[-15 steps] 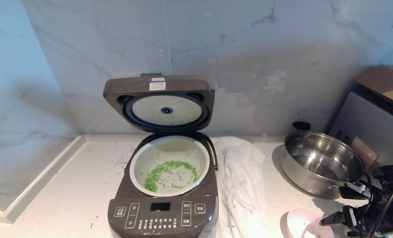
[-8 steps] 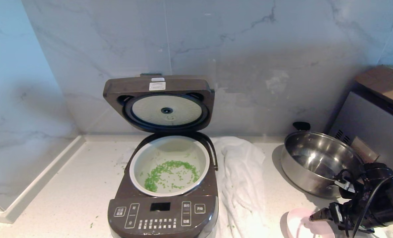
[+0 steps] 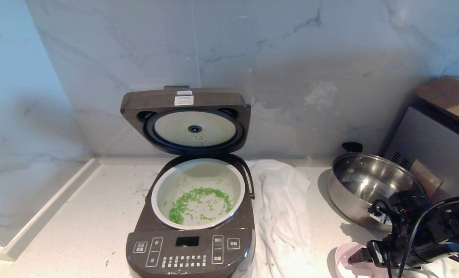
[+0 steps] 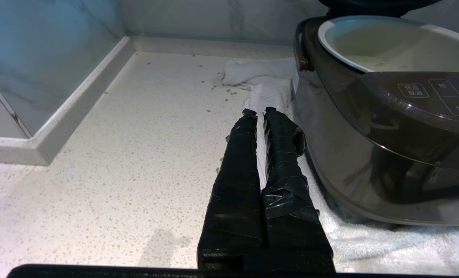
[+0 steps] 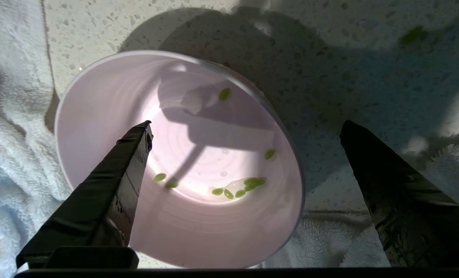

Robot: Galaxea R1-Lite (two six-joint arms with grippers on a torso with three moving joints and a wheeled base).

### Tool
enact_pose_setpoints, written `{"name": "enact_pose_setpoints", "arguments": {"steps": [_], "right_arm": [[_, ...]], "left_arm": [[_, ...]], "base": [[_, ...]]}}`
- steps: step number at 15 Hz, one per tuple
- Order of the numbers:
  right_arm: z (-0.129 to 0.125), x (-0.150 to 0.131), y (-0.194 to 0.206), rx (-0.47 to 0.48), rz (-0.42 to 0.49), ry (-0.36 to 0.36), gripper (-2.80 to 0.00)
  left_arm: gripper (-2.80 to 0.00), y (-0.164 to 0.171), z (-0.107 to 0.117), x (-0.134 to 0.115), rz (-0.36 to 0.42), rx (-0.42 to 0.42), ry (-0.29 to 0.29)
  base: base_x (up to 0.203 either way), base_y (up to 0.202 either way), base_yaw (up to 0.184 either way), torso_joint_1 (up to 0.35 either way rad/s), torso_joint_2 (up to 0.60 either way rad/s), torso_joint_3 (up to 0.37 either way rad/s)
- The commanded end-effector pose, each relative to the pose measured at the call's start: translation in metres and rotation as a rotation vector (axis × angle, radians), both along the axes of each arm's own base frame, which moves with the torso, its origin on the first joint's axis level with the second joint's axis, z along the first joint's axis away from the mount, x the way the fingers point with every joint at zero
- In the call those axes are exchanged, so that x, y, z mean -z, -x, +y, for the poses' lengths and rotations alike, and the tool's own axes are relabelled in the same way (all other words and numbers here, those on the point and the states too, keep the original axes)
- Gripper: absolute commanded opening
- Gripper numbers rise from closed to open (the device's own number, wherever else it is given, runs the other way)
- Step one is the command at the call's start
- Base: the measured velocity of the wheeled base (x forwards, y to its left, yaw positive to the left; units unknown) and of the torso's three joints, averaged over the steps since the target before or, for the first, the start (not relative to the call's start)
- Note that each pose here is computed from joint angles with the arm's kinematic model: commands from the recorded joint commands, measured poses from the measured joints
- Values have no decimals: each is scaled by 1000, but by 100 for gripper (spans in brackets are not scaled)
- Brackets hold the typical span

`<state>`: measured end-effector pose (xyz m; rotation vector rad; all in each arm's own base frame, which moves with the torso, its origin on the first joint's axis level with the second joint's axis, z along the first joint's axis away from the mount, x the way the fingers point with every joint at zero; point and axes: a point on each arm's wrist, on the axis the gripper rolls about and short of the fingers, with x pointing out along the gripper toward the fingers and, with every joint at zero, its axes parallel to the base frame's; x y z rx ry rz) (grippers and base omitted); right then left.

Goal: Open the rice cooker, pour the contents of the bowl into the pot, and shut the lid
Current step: Pick up the bowl on the table

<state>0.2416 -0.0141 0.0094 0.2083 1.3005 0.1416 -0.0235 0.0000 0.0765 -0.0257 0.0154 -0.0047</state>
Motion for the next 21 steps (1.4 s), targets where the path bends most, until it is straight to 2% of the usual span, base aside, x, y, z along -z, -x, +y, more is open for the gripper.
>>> {"name": "enact_pose_setpoints", "arguments": {"steps": [1,4,5,17,21], "right_arm": [[4,5,-2,-16,18,1,0],[4,7,-2,-18,24,4,0],[5,7,-2,-19,25,11,-280],[5,8,-1,-13,33,23,-280],[5,-12,3,27,-21,6,-280]], "left_arm": [[-280,0,0,0,0,0,0],[-280,0,0,0,0,0,0],[-280,0,0,0,0,0,0],[-280,0,0,0,0,0,0],[-280,0,0,0,0,0,0]], "base": [[0,0,0,0,0,0],[0,0,0,0,0,0],[0,0,0,0,0,0],[0,0,0,0,0,0],[0,0,0,0,0,0]]}}
